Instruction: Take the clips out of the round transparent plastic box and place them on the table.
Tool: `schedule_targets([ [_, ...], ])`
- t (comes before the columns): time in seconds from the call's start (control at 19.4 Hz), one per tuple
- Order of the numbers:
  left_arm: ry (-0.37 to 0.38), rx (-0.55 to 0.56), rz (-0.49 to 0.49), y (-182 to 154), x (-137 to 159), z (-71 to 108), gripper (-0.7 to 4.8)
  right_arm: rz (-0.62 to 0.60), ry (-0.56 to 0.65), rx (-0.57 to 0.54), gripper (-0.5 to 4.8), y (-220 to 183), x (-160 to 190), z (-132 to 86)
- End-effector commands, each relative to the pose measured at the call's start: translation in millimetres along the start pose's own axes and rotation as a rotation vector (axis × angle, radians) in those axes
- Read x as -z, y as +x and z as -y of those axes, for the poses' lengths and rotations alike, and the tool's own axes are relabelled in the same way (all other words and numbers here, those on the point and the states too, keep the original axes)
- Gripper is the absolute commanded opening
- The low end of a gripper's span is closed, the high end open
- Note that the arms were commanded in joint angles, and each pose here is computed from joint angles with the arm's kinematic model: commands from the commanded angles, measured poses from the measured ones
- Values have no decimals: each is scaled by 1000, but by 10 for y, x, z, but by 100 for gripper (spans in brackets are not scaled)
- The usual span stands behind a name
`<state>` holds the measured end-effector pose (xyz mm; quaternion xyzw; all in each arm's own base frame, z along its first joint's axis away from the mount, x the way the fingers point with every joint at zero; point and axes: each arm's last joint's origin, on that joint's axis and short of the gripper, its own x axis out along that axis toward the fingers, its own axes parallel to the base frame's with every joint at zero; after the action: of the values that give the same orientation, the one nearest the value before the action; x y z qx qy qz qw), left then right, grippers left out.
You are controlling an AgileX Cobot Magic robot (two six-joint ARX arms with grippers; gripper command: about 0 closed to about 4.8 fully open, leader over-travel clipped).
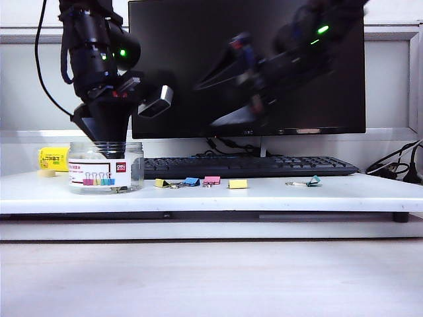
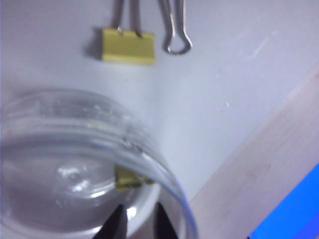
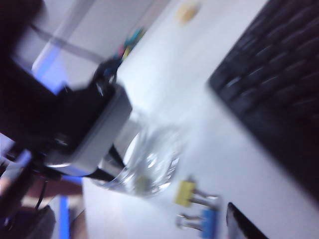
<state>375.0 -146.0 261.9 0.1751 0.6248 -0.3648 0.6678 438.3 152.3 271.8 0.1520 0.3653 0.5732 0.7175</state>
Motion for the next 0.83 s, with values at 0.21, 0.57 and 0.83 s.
schedule_targets([
  [0.21,14,-9,24,-12,-18,5,89,112,-105,71,429,-620,-195,-270],
  [0.57,25,48,53,-13,-28,20,89,71,-103,43,430,-579,-143,-347],
  [0.83,32,52,47,-13,-21,24,89,51,-87,42,430,-552,-117,-359],
])
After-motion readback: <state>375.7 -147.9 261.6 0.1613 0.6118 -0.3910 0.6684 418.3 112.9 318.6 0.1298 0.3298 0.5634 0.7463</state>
